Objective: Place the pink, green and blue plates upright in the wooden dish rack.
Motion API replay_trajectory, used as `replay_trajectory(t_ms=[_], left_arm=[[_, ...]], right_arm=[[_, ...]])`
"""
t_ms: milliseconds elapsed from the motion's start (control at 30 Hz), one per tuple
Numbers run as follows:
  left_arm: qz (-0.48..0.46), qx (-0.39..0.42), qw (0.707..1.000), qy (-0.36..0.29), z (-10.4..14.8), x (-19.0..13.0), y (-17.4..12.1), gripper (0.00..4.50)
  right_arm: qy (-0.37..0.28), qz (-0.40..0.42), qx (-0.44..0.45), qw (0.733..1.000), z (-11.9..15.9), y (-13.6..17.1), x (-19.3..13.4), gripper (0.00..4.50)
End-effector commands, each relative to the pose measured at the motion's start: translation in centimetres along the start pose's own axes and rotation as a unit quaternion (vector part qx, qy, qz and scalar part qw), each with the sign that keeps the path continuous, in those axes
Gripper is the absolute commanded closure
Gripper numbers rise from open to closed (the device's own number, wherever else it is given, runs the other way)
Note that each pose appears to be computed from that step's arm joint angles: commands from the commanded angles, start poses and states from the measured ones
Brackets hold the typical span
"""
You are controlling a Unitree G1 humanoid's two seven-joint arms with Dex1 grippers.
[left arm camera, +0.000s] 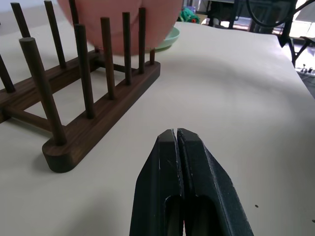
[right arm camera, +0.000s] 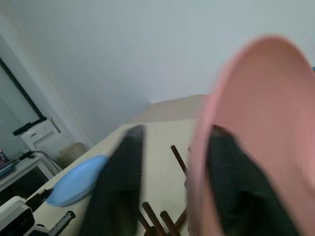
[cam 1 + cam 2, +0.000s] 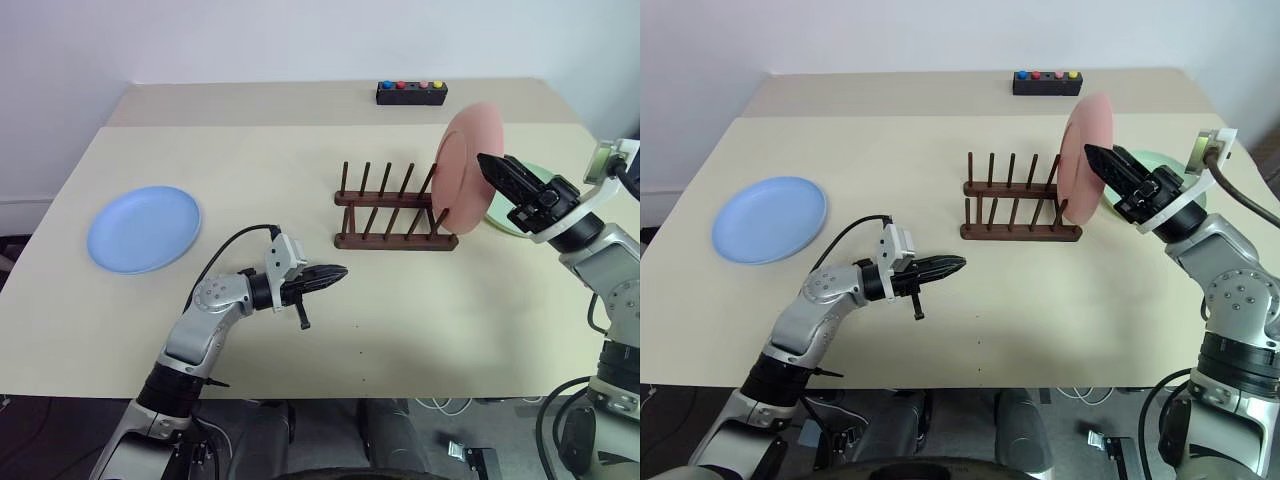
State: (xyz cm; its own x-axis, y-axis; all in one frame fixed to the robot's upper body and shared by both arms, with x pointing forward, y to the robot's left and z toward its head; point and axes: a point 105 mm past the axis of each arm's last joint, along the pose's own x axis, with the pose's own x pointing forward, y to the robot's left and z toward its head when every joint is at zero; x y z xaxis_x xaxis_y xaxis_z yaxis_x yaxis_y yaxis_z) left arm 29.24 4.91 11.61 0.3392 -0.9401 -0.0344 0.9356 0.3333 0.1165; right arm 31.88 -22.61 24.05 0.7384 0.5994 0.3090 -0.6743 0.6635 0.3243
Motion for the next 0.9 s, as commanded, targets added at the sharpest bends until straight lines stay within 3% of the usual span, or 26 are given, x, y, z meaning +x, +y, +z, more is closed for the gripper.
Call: replay_trajectory(t_ms=[33,67,400,700,800,900], left_arm=[[-0.004,0.012,1.0,-0.01,0.4,0.0,-0.2,4.47],[-0.004,0.012,1.0,-0.01,0.4,0.0,-0.2,4.47],[-0.001,0.013,1.0,-0.011,0.6,-0.1,-0.2,4.47],[-0.006,0.014,1.0,-0.012,0.8,0.2,-0.2,4.47],[-0.01,0.016,1.0,-0.014,1.0,0.4,-0.3,4.47],[-0.014,0.017,1.0,-0.015,1.2,0.5,-0.3,4.47]], right_arm=[[-0.016,-0.01,-0.024,1.0,0.9,-0.1,-0.1,0.46],[-0.016,-0.017,-0.031,0.999,1.0,-0.3,-0.2,0.04],[-0.05,-0.145,-0.169,0.974,5.7,-3.5,-3.6,0.04],[0.149,-0.224,-0.352,0.896,1.8,-7.5,-7.5,0.04],[0.251,-0.237,-0.412,0.844,-1.1,-10.1,-8.3,0.04],[0.306,-0.222,-0.453,0.807,-3.2,-11.7,-8.4,0.04]])
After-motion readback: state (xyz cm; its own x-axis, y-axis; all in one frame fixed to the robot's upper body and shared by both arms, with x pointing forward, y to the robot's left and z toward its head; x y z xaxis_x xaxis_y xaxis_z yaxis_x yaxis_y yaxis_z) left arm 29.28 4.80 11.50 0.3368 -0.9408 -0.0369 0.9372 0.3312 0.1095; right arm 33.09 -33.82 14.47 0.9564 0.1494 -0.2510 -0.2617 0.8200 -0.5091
